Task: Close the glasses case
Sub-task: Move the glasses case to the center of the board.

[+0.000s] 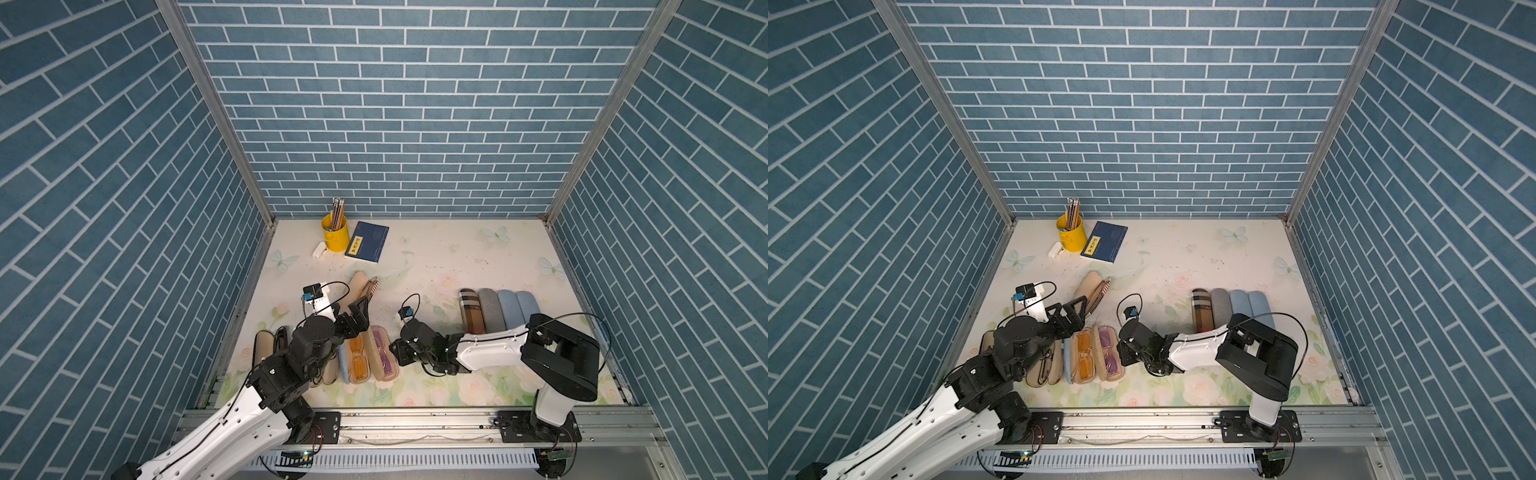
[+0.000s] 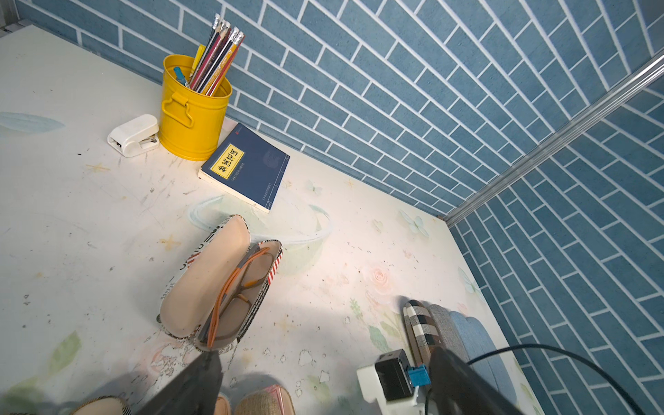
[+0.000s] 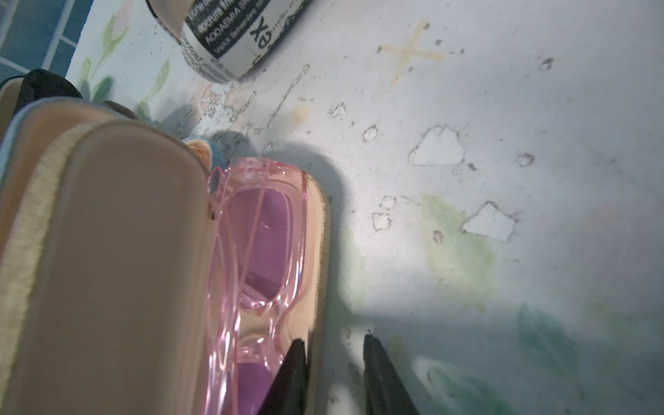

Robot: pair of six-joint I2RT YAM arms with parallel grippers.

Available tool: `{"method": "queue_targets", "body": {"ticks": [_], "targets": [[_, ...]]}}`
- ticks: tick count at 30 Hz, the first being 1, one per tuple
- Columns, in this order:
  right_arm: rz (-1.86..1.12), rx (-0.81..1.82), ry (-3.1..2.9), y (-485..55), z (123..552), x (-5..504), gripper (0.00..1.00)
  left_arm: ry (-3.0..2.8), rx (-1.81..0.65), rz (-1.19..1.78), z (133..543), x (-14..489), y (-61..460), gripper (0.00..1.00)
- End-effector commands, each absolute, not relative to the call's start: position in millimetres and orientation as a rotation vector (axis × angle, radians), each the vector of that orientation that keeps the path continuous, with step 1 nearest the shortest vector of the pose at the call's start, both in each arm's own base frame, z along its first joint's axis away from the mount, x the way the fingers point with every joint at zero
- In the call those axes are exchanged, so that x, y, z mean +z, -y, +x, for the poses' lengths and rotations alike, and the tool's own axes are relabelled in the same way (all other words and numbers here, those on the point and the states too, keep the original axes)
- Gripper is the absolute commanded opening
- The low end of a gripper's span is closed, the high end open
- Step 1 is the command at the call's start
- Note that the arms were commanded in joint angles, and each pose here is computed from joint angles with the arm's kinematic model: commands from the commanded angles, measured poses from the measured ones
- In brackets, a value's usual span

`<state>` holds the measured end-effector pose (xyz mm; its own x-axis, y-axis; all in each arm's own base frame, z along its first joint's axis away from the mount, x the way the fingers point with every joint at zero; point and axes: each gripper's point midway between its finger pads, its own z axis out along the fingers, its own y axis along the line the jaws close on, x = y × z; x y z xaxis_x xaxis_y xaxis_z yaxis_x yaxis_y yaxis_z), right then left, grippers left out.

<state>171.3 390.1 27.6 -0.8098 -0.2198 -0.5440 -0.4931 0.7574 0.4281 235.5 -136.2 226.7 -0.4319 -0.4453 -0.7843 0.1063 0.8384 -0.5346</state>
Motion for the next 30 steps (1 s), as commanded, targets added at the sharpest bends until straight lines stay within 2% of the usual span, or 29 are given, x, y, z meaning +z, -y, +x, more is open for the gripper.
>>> {"method": "queue_targets", "body": {"ticks": [1, 13, 17, 30], "targets": [[-0.551, 0.729, -2.506, -390, 170, 18, 0.25, -1.942, -0.621, -0.233, 237, 220, 139, 0.95], [-0.532, 0.708, -2.504, -383, 171, 16, 0.13, -1.956, -0.623, -0.216, 240, 215, 145, 0.94], [-0.506, 0.674, -2.500, -373, 176, 18, 0.12, -1.979, -0.660, -0.163, 241, 212, 159, 0.93], [-0.319, 0.582, -2.489, -301, 204, 23, 0.07, -2.041, -0.754, -0.034, 244, 204, 206, 0.85]]}}
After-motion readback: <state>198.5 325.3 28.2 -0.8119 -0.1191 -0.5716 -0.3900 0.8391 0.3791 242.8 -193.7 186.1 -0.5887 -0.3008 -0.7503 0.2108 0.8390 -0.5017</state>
